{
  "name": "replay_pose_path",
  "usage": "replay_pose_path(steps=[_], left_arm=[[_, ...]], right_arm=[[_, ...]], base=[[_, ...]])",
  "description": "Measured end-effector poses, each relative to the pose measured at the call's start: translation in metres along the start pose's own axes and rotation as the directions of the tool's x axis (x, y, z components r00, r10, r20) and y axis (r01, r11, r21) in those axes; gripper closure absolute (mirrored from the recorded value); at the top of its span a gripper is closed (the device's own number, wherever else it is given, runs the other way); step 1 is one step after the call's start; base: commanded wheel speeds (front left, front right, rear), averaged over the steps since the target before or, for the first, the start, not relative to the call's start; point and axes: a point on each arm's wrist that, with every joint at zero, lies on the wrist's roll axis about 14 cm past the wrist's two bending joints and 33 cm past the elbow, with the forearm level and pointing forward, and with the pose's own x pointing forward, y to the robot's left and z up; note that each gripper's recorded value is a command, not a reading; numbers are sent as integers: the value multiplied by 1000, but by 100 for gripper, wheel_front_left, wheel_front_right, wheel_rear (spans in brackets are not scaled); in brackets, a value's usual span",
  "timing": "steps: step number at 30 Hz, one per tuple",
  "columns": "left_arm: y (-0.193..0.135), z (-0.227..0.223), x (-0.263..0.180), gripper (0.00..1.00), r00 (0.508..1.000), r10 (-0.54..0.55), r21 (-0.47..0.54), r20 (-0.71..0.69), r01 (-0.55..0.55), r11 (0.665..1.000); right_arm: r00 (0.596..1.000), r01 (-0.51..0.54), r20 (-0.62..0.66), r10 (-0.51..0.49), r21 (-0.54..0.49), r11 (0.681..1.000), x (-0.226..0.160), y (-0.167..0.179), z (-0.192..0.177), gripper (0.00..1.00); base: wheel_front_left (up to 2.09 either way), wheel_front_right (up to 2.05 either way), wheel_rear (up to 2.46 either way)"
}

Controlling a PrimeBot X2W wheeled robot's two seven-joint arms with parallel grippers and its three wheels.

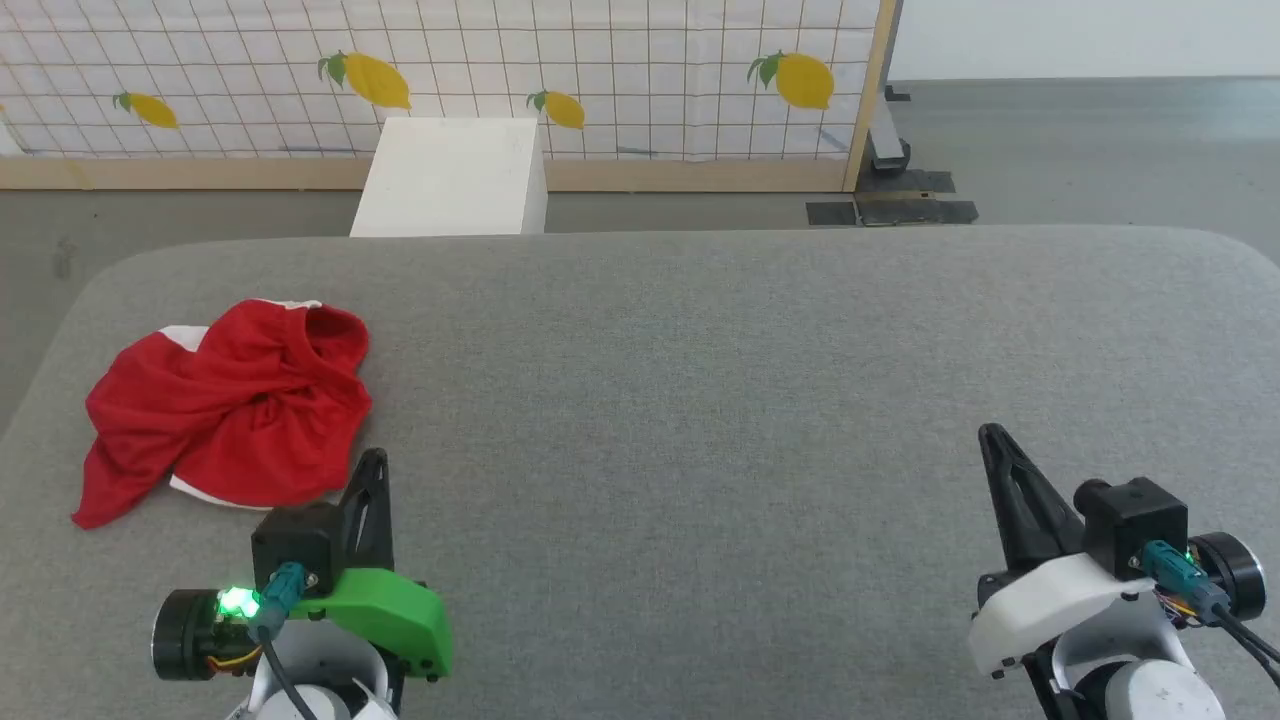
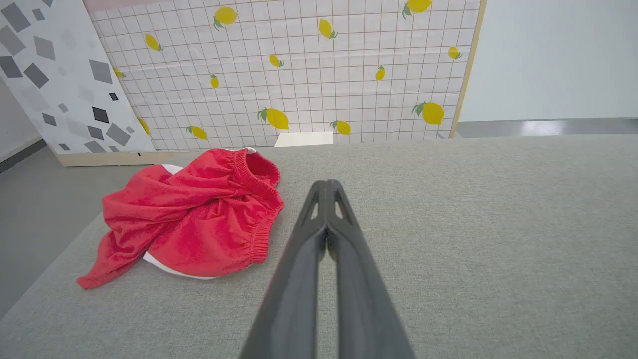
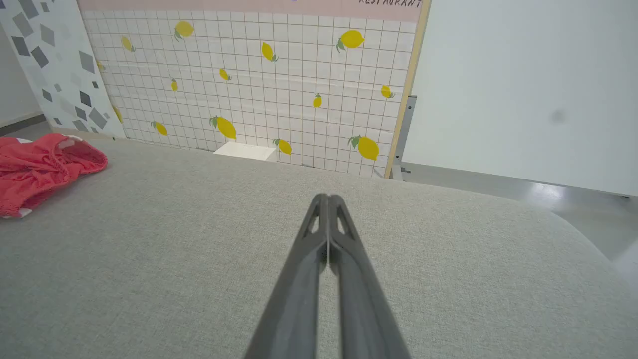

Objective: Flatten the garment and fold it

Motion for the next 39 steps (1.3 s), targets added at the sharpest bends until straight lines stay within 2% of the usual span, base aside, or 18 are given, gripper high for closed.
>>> replay_pose_path(steps=[4,5,20,39], left_arm=[[0,0,0,100,1000,0,0,0,0,1000],[0,0,0,0,1000,-1,0,0,1,1000],[-2,-4,-1,0,1000,-6,-15,-4,6,1000],[16,-13,-12,0,998,61,-39,-9,-62,997]], right_arm=[[1000,0,0,0,0,1000,0,0,0,100],[1000,0,-1,0,0,1000,0,0,0,0],[1000,3,-6,-2,28,1000,0,-1,-6,0],[999,-46,-14,47,85,995,11,16,-16,0]], base=[[0,0,0],[0,0,0],[0,0,0],[0,0,0]])
